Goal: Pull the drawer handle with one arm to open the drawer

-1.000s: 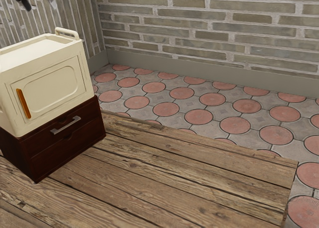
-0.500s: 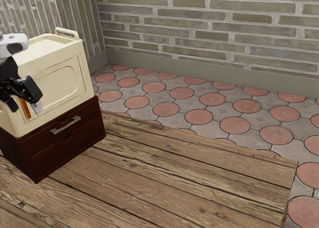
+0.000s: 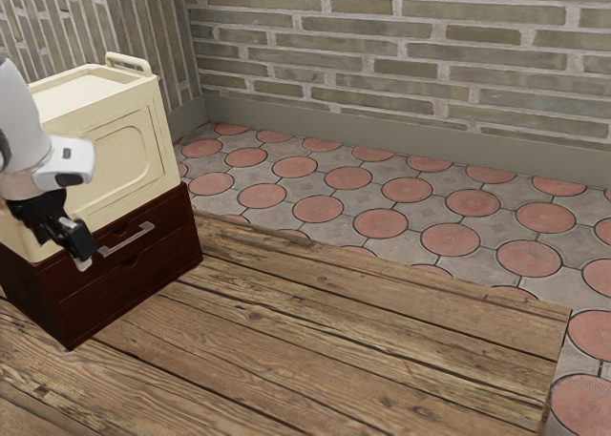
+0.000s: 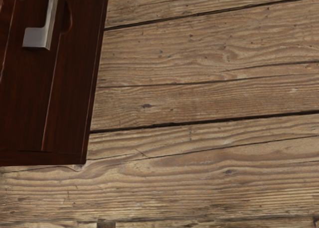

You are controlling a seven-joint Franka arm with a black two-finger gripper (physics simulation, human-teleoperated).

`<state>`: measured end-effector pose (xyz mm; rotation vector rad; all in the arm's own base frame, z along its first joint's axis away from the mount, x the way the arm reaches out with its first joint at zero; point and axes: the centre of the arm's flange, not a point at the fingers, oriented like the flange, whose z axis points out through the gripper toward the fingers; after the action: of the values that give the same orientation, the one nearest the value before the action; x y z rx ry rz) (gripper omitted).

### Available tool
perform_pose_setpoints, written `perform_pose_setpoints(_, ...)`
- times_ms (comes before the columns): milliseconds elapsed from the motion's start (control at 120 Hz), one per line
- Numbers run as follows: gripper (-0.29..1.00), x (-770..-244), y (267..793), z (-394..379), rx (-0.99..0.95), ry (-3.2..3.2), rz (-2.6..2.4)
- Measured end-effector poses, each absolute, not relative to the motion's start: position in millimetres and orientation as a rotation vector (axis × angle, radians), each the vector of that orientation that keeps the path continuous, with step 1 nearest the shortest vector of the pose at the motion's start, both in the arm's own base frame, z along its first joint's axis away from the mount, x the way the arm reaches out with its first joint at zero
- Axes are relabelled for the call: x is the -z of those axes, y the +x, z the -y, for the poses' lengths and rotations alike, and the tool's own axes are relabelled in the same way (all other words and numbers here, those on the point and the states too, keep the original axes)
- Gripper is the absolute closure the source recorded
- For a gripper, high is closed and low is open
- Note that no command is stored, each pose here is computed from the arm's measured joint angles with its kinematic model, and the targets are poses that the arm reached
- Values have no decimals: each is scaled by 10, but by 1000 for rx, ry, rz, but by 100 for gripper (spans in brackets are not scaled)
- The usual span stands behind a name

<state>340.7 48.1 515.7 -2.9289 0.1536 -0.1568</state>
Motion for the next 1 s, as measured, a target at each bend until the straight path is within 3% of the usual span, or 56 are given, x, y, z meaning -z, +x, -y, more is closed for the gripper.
perform_pose_setpoints(325,0,-4654,3642,-482,100,-2747,-317)
perform_pose_setpoints(1000,0,-4046,4214,-574,290,-2787,-318)
